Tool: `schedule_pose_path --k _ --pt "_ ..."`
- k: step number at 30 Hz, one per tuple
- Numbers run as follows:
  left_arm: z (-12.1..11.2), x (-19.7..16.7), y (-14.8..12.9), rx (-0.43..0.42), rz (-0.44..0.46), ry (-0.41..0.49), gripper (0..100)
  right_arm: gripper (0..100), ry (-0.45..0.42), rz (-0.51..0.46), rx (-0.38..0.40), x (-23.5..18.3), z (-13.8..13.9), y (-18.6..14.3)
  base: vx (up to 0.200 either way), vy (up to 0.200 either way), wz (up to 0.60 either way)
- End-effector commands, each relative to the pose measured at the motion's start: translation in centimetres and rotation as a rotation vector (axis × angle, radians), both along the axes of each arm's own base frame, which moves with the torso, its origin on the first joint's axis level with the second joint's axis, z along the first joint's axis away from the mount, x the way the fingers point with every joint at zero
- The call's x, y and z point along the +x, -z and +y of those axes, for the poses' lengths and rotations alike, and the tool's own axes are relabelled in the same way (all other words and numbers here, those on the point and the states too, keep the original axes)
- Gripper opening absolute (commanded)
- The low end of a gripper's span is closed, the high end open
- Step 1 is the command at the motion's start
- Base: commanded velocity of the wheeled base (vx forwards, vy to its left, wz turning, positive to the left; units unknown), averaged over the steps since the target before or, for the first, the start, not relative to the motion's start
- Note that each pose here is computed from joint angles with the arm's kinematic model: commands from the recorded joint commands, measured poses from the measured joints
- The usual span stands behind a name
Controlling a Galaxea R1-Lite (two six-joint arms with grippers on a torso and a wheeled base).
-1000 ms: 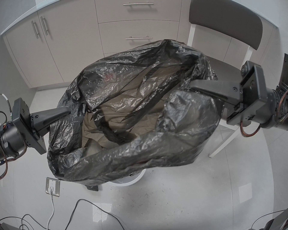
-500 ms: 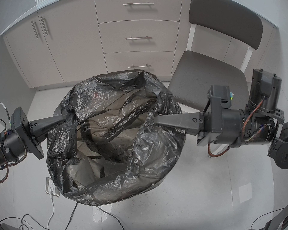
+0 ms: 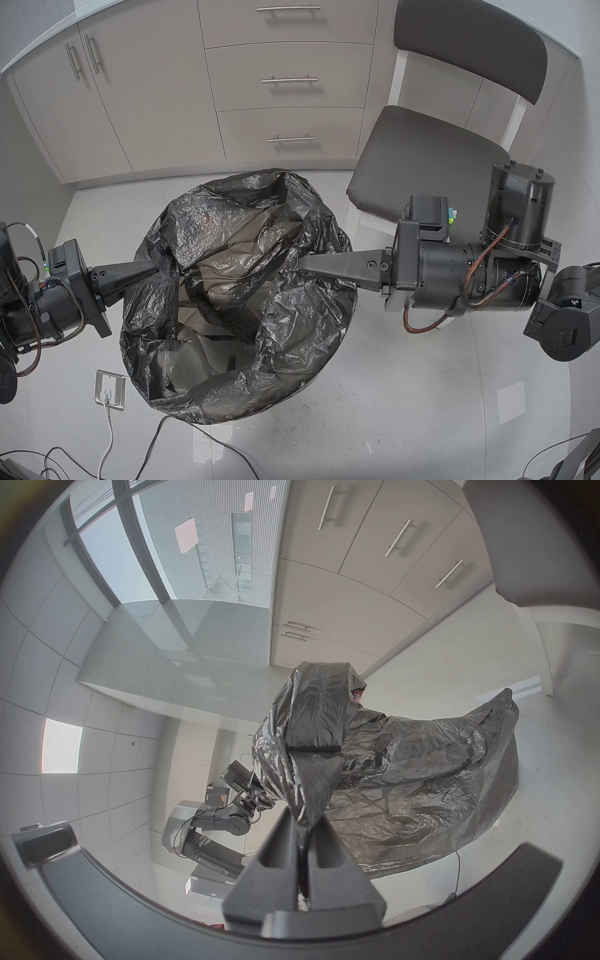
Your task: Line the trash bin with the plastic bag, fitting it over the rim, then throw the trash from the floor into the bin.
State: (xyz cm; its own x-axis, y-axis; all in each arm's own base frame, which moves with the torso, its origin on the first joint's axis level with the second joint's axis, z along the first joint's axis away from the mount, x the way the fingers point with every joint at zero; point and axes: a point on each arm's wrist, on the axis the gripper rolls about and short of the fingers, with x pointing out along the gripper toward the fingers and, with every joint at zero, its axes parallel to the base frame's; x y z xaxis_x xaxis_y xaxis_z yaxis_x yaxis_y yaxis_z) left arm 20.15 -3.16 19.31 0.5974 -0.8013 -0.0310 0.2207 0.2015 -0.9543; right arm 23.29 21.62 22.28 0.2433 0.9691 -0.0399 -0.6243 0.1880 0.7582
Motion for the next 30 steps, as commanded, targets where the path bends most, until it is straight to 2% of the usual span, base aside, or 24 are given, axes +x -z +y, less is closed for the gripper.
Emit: schedule_pose_path --k 1,5,9,14,23,30 --pt "0.2 1.6 1.5 0.005 0.056 -0.012 0 0 0.013 0.033 -0.031 1.0 0.8 1.6 0.000 0.000 0.00" --pt "0.3 2.3 2.1 0.005 0.053 -0.024 0 0 0.011 0.055 -0.055 1.7 1.8 3.2 0.000 0.000 0.00" --pt "0.9 2.9 2.9 0.017 0.071 -0.052 0 0 0.000 0.030 -0.052 2.3 3.0 4.4 0.000 0.000 0.00" --pt "1.9 4.2 4.1 0.055 0.074 -0.083 0 0 -0.015 0.027 -0.049 2.9 4.2 4.9 0.000 0.000 0.00" --pt "2.1 6.2 5.0 0.059 0.074 -0.090 0 0 -0.011 0.051 -0.073 3.7 5.4 6.5 0.000 0.000 0.00" --pt "2.2 6.3 5.1 0.058 0.062 -0.093 0 0 -0.014 0.060 -0.085 3.9 6.2 7.4 0.000 0.000 0.00"
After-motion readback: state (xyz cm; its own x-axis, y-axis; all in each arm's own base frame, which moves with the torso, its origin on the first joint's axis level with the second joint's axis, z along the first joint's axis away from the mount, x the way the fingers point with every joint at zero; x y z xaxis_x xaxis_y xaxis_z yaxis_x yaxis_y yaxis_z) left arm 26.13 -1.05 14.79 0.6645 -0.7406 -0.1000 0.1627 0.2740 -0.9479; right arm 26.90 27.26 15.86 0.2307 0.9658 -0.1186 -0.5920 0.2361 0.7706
